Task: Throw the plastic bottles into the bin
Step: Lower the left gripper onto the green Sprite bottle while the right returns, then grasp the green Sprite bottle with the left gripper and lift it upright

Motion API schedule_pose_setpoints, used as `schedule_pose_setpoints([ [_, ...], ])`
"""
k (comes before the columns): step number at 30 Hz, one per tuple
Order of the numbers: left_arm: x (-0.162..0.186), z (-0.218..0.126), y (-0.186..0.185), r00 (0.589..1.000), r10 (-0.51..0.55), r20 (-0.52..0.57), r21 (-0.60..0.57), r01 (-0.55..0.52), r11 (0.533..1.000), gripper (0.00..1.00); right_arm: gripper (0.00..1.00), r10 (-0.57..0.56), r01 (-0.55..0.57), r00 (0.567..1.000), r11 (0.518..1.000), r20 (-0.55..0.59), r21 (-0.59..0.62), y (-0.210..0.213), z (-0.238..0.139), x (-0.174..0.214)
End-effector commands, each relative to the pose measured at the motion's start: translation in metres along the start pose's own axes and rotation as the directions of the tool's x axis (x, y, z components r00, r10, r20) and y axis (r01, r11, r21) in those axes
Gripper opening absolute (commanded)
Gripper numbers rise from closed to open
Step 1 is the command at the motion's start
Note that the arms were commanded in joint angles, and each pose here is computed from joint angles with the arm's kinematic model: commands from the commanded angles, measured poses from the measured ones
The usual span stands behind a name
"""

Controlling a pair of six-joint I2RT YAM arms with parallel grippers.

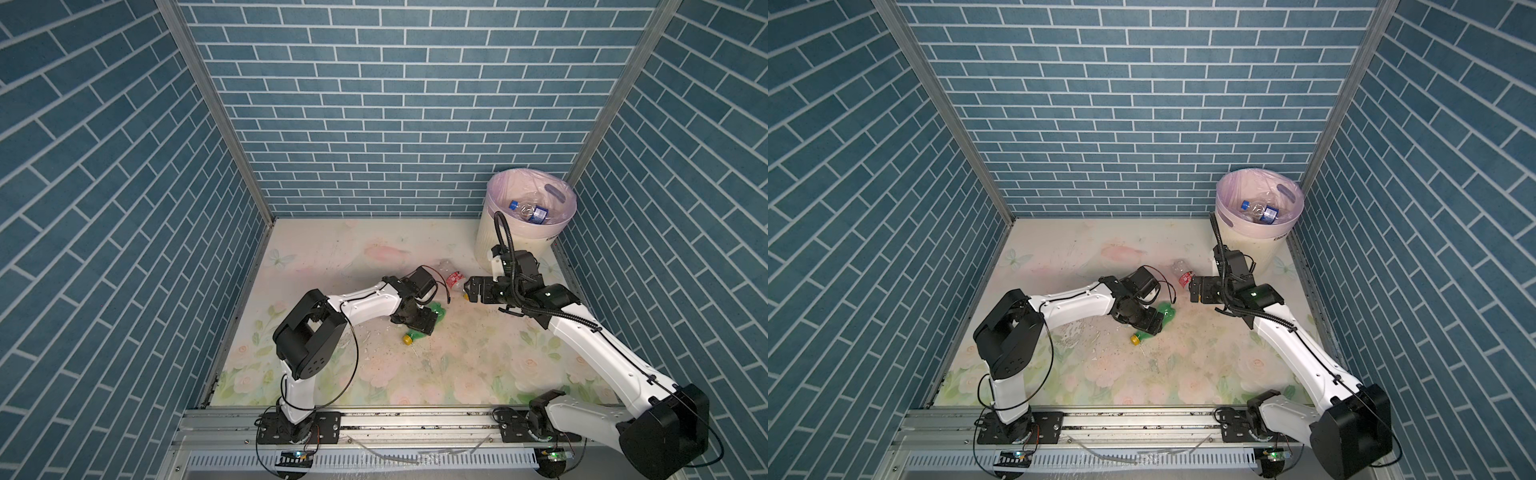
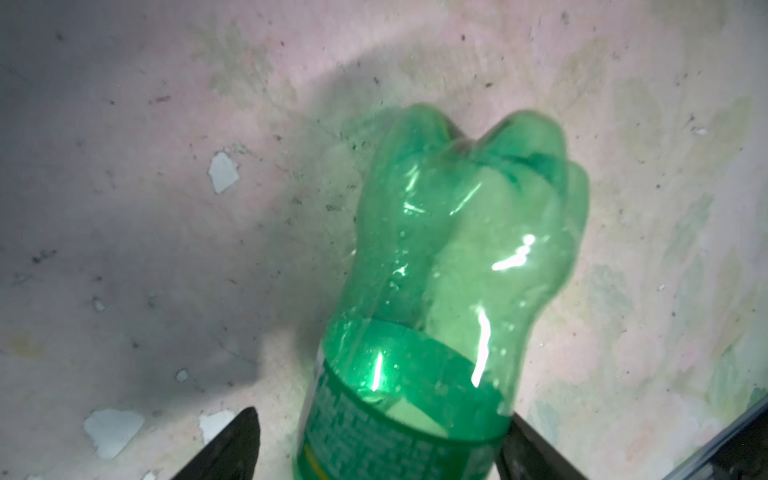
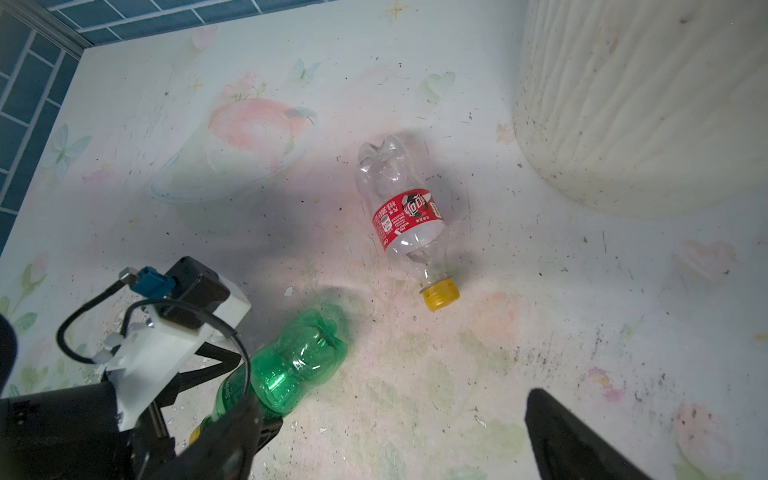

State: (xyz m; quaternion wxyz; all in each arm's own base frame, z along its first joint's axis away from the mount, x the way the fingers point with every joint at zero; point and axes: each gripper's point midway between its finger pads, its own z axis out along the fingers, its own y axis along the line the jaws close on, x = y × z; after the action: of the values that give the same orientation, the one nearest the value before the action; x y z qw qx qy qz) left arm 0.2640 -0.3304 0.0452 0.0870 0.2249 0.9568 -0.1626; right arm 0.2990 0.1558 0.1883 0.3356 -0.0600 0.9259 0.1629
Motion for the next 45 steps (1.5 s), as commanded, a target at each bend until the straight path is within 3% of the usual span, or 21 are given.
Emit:
schedule_pose_setpoints([
  [1,-0.002,0.007,-0.007,1.000,0.004,-0.009,0.018,-0.004,1.000,0.80,0.99,0.017,-0.017,1.000,1.000,0.011,-0.008,-0.001,-0.001,0.004],
  [4,0.002,0.011,-0.006,1.000,0.002,-0.024,0.025,-0.001,1.000,0.70,0.99,0.015,-0.015,1.000,1.000,0.015,-0.001,-0.003,-0.002,0.004],
  [12,0.006,0.010,-0.008,1.000,-0.006,-0.008,0.043,0.007,0.999,0.62,0.99,0.041,-0.041,0.999,0.999,0.018,-0.009,-0.004,0.000,0.003],
  [25,-0.011,-0.002,-0.012,0.992,-0.070,0.107,0.082,0.062,0.995,0.59,0.99,0.061,-0.060,0.998,0.997,0.034,-0.039,0.002,-0.006,-0.008],
  [37,-0.039,-0.037,-0.008,0.941,-0.160,0.300,0.137,0.123,0.983,0.60,0.99,0.086,-0.087,0.996,0.994,-0.008,-0.063,0.013,0.004,-0.027],
  [45,-0.044,-0.057,-0.008,0.929,-0.166,0.331,0.170,0.114,0.979,0.60,0.99,0.131,-0.128,0.991,0.988,0.037,-0.089,0.017,0.005,-0.038],
])
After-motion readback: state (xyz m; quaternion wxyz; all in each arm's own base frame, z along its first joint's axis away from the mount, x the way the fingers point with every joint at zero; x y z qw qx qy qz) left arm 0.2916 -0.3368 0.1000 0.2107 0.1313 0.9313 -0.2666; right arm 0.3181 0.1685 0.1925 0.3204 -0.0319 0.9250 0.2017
